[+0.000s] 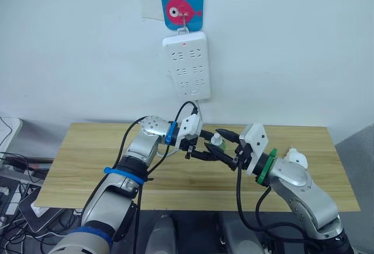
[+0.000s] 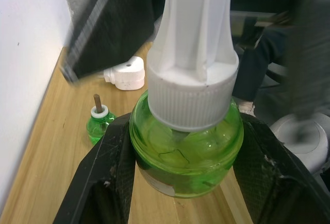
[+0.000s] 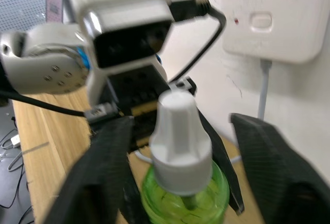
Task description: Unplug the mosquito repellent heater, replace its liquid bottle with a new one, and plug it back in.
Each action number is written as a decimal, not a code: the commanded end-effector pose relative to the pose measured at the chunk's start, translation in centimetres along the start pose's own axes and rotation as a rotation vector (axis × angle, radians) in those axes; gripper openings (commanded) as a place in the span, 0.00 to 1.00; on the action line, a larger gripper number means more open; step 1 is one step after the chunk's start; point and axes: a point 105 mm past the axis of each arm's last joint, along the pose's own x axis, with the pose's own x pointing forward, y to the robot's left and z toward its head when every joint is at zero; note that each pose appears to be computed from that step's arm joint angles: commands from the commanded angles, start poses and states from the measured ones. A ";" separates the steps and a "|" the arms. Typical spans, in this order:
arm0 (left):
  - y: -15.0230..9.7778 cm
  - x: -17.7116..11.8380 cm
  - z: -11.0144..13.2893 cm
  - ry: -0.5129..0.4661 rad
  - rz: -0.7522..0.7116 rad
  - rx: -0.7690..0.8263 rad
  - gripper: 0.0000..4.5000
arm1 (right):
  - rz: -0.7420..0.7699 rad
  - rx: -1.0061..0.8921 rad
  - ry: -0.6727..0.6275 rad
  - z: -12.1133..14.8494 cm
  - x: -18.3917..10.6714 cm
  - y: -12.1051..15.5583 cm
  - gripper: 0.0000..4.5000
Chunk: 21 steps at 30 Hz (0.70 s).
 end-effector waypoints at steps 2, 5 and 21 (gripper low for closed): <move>0.3 0.2 1.1 -0.017 -0.007 0.049 0.50 | 0.018 -0.031 -0.042 0.8 -0.2 1.2 0.27; 0.3 0.2 1.1 -0.019 -0.007 0.050 0.50 | 0.029 -0.030 -0.050 1.0 -0.7 1.5 0.25; -2.1 -0.1 1.2 0.006 -0.152 0.089 0.50 | 0.770 -0.098 0.010 4.1 -1.2 0.2 0.25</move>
